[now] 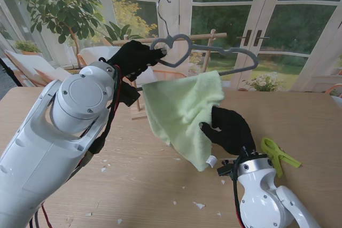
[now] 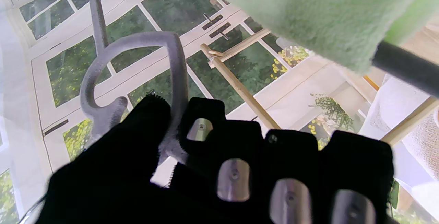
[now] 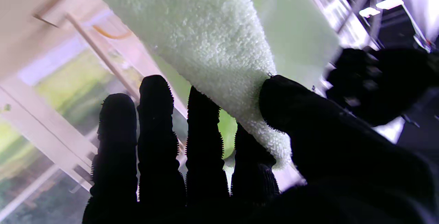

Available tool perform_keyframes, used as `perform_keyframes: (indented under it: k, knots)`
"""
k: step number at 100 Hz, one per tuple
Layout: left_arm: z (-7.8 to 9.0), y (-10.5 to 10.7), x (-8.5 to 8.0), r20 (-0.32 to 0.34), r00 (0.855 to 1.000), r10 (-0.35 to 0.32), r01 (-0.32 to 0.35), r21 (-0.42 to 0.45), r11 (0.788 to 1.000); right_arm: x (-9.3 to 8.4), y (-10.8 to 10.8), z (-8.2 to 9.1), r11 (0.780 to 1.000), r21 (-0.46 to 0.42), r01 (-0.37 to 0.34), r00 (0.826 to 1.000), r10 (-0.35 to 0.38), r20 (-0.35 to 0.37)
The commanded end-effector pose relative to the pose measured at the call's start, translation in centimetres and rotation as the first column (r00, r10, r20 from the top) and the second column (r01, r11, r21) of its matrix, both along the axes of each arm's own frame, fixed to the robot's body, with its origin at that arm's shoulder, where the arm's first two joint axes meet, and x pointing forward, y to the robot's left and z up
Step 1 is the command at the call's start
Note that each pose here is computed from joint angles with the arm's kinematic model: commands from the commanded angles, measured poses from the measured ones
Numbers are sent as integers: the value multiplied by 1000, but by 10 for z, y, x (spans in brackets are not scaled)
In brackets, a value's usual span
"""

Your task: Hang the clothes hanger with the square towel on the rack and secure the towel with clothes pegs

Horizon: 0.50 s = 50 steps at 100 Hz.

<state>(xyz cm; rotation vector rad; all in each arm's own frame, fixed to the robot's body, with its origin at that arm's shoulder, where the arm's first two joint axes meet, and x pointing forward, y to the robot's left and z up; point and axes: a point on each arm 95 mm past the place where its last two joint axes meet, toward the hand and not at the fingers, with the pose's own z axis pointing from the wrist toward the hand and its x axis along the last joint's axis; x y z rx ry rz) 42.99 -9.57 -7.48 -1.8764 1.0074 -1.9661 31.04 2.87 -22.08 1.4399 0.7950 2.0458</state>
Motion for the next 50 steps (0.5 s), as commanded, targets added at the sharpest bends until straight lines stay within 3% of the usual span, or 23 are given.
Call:
perform_keyframes:
  k: [1, 25, 37, 50]
  knots:
    - [-3, -2, 1, -11, 1000, -18, 18, 9, 1000, -5, 4, 19, 999, 37, -9, 999, 7, 51]
    - [-9, -3, 3, -11, 999, -37, 37, 41, 998, -10, 0, 52, 995, 99, 9, 984, -26, 177]
    - [-9, -2, 3, -20, 998, -62, 63, 39, 997, -7, -3, 53, 992, 127, 18, 983, -41, 181]
    - [-7, -2, 1, -44, 996, -81, 81, -9, 997, -5, -5, 44, 992, 124, 19, 990, -36, 137]
